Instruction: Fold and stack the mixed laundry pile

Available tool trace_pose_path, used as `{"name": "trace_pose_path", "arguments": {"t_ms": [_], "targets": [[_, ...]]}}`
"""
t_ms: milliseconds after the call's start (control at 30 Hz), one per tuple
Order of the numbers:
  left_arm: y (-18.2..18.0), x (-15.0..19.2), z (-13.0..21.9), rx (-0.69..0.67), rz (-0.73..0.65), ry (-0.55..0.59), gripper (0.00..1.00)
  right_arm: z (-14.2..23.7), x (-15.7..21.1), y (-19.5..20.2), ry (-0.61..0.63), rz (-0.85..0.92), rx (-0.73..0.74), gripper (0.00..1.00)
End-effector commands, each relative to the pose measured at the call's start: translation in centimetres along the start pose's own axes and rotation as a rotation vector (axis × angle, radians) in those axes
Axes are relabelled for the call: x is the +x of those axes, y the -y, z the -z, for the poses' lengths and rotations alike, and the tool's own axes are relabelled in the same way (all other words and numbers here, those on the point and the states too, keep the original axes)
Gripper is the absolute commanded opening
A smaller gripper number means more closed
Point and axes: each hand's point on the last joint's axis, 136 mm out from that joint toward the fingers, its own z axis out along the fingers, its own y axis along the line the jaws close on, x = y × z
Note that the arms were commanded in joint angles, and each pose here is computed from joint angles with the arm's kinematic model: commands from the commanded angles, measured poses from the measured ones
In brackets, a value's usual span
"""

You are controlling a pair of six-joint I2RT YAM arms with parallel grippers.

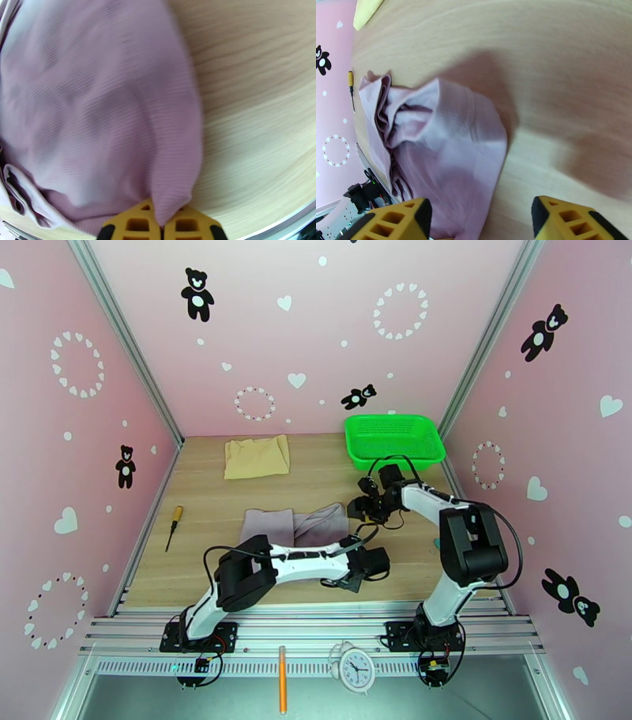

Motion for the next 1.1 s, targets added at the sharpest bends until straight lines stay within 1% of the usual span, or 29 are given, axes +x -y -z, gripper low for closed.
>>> {"name": "trace_pose_path", "arguments": {"t_ms": [0, 167, 300, 400, 567, 800, 933, 1067], "targets": [[-0.3, -1.1, 1.1, 0.078, 0.039, 0.027, 0.00, -1.0, -1.7, -0.7, 0.008, 0.029, -0.045, 0.77], [-0.3, -1.7, 2.0, 0.153, 0.079, 0.038, 0.00, -2.5, -3.0, -0.3, 0.002, 0.040, -0.027, 0.78], [-0.1, -2.3, 2.9, 0.180, 0.095, 0.052, 0.00, -3.8, -3.7, -0.2, -0.022, 0.039, -0.037, 0.78], [0.3, -2.6, 3.3, 0.199, 0.103, 0.057, 0.00, -5.0, -3.6, -0.4, -0.055, 0.052, -0.041, 0.78], [0.4, -3.0, 3.7, 0.212, 0.113, 0.068, 0.00, -5.9, -2.7, -0.7, -0.080, 0.058, -0.046, 0.73], [-0.9, -3.4, 4.5, 0.199, 0.137, 0.084, 0.00, -5.6, -1.5, -0.1, -0.085, 0.059, -0.017, 0.66], [-2.0, -3.7, 5.0, 0.206, 0.169, 0.096, 0.00, -5.1, -1.6, -0.4, -0.075, 0.067, -0.018, 0.65], [-2.6, -3.8, 5.3, 0.225, 0.194, 0.101, 0.00, -4.0, -1.9, -1.2, -0.061, 0.090, -0.029, 0.67]]}}
